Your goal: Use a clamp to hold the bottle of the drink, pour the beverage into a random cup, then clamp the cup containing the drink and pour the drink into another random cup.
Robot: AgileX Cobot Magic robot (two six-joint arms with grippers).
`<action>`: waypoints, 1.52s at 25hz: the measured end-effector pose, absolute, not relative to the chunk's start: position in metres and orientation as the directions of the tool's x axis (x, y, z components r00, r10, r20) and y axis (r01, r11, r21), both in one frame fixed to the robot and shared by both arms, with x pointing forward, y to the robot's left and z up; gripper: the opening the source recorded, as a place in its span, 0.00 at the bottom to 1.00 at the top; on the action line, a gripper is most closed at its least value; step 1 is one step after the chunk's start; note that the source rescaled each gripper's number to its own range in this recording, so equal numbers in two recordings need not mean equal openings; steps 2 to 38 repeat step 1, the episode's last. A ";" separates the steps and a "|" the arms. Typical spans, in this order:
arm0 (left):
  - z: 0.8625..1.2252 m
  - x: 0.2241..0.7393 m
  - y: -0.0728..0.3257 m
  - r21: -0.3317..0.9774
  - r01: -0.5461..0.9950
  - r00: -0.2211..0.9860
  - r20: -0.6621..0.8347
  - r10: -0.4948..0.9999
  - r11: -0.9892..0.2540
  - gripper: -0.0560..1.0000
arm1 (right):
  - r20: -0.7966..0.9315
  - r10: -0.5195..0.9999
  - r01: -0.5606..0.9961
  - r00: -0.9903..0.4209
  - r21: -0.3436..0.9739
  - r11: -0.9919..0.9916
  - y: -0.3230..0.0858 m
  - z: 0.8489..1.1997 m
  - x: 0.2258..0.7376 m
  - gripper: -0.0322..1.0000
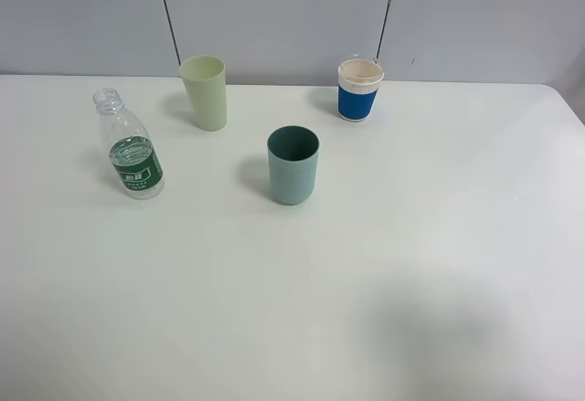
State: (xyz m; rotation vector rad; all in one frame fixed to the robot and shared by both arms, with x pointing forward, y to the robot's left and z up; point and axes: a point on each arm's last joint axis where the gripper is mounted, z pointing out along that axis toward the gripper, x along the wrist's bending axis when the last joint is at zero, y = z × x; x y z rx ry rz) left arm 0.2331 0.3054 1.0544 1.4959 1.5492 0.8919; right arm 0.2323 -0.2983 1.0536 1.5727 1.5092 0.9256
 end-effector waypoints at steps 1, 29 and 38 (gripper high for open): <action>1.054 0.233 0.305 0.895 0.443 0.007 -0.067 0.998 0.057 1.00 | 0.000 0.999 0.453 0.041 0.891 -0.019 -0.298 1.054 0.232 0.58; 1.054 0.233 0.305 0.895 0.443 0.007 -0.067 0.998 0.057 1.00 | 0.000 0.999 0.453 0.041 0.891 -0.019 -0.298 1.054 0.232 0.58; 1.054 0.233 0.305 0.895 0.443 0.007 -0.067 0.998 0.057 1.00 | 0.000 0.999 0.453 0.041 0.891 -0.019 -0.298 1.054 0.232 0.58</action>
